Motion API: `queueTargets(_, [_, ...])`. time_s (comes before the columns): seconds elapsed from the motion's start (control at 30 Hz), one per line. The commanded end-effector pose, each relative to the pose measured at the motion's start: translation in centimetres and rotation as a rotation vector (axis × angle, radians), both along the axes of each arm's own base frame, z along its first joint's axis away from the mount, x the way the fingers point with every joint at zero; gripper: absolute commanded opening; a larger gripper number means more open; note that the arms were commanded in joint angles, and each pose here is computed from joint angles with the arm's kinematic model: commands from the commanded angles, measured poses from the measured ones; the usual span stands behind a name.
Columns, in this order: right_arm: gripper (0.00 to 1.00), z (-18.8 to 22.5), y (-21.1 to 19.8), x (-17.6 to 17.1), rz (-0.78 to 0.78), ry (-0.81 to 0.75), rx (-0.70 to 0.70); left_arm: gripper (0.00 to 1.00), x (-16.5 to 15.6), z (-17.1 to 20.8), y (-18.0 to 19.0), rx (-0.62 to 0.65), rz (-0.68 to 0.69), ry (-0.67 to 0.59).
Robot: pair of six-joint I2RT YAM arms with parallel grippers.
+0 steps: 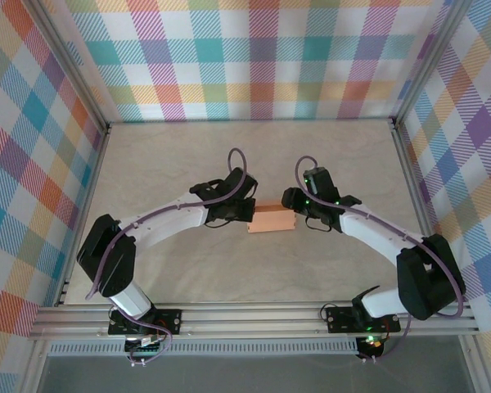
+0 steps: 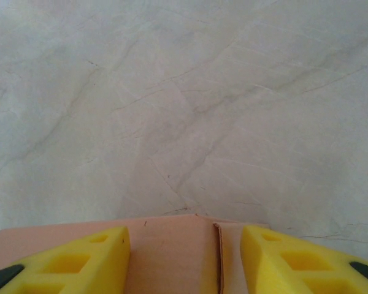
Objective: Fold the paper box
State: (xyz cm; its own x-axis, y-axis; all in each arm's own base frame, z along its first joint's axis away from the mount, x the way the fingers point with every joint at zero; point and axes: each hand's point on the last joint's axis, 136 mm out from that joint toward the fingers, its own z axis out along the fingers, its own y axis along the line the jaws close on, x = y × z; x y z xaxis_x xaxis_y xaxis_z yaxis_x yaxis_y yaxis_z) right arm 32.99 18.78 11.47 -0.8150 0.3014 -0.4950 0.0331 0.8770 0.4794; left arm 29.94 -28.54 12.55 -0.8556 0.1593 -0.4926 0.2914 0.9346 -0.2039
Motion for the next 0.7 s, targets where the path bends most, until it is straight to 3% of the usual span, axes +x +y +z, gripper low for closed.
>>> queueTargets(0.0, [0.49, -1.5, -0.7, -1.0, -0.030, 0.044, -0.014, 0.16, -1.3, 0.5, 0.0, -0.037, -0.015, 0.011])
queueTargets(0.33, [0.45, -1.8, -1.2, -1.5, -0.056, -0.002, -0.027, 0.50, -2.7, 1.8, -0.1, -0.145, -0.030, -0.003])
queueTargets(0.37, [0.45, -1.8, -1.2, -1.5, -0.056, -0.009, -0.027, 0.55, -2.8, 2.1, -0.2, -0.164, -0.039, -0.010])
queueTargets(0.47, [0.45, -1.7, -1.1, -1.6, -0.052, -0.019, -0.019, 0.96, -3.4, 3.4, -0.5, -0.240, -0.062, -0.044])
queueTargets(0.5, [0.45, -1.7, -1.0, -1.6, -0.049, -0.021, -0.018, 1.00, -3.5, 3.9, -0.6, -0.277, -0.054, -0.056])
queueTargets(0.67, [0.46, -1.4, -0.8, -1.7, -0.036, -0.039, -0.008, 1.00, -2.5, 5.9, -0.9, -0.468, 0.102, -0.074])
